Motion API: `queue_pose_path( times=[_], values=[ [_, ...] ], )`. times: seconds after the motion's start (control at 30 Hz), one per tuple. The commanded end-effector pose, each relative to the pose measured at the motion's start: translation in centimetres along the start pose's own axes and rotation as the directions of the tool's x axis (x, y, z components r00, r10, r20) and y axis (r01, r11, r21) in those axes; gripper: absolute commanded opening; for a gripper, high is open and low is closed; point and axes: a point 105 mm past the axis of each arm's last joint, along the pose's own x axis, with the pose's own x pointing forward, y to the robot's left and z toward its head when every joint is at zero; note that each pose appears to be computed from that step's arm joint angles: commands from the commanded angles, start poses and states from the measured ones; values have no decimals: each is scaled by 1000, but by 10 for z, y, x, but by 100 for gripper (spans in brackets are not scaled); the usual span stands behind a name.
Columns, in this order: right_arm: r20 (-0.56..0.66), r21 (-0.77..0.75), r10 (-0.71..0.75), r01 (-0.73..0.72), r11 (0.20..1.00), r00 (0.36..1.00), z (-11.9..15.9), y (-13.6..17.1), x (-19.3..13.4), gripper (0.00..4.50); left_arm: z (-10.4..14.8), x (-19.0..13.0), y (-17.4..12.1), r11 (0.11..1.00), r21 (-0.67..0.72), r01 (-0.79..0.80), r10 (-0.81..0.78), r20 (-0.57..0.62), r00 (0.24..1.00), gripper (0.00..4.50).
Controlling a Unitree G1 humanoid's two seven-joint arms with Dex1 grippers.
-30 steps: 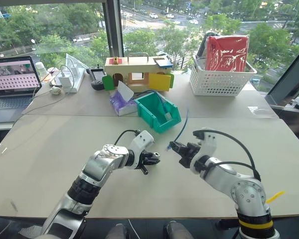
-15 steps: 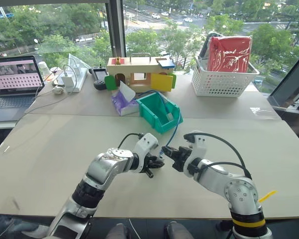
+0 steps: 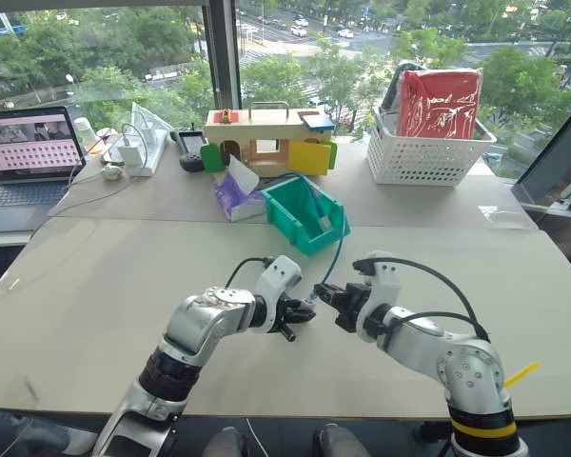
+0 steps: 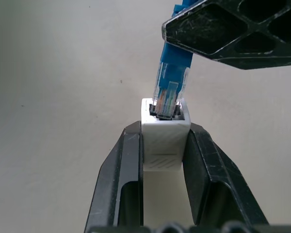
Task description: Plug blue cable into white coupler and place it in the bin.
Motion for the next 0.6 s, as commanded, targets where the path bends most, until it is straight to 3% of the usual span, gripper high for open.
queue_pose_path(
  times=[0.03,0.37,0.6],
  values=[
    [-66,-94,9,-15,995,998,-10,5,1,0,6,-2,-3,1000,-9,-3,3,26,1000,64],
    [-204,-185,74,-113,976,976,-33,18,0,0,11,-2,-7,999,-44,-17,19,41,999,64],
    [-292,-114,60,-97,989,955,-62,4,-3,0,8,-3,-11,998,-56,-22,24,36,999,64]
  ],
)
